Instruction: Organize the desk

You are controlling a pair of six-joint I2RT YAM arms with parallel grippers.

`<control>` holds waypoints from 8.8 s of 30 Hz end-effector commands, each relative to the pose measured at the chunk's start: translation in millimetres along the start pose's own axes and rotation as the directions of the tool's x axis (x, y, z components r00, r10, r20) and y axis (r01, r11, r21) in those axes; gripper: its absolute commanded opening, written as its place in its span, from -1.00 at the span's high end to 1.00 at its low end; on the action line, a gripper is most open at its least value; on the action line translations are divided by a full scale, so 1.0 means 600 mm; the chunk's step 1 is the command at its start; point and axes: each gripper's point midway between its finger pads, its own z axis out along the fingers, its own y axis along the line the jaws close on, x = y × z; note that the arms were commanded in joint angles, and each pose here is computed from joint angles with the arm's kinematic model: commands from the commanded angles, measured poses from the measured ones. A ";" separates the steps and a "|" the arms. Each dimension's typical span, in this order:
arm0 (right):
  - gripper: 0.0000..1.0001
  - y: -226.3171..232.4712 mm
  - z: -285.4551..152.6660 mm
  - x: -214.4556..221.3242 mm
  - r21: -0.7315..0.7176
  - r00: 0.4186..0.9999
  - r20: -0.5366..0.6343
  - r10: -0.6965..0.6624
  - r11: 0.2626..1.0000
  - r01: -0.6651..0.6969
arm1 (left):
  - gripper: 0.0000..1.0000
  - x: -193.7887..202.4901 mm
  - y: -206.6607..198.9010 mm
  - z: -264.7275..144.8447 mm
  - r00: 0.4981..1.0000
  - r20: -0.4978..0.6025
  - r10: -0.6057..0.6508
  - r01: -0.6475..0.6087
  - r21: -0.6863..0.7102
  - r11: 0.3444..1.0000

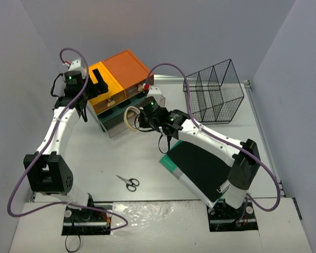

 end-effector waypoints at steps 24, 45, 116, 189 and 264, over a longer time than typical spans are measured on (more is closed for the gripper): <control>1.00 0.033 0.154 -0.122 -0.219 0.849 0.145 0.509 0.853 -0.474 | -0.94 0.108 0.108 -0.007 0.974 -0.217 -0.067 0.017 -0.226 0.974; 0.06 0.038 0.152 -0.109 -0.197 0.880 0.168 0.445 0.890 -0.412 | -0.94 0.108 0.106 -0.006 0.974 -0.215 -0.071 0.022 -0.223 0.975; -0.03 -0.050 0.279 -0.114 -0.061 0.939 0.194 0.284 0.959 -0.277 | -0.94 0.114 0.114 -0.012 0.973 -0.223 -0.067 0.012 -0.242 0.970; 1.00 -0.058 0.357 0.034 -0.489 0.539 -0.191 0.821 0.396 -0.777 | -0.94 0.099 0.112 -0.015 0.974 -0.222 -0.051 -0.005 -0.246 0.969; 0.11 0.021 -0.029 0.321 -0.210 0.823 -0.295 -0.485 0.873 0.440 | -0.94 0.106 0.107 -0.006 0.975 -0.207 -0.079 0.031 -0.228 0.973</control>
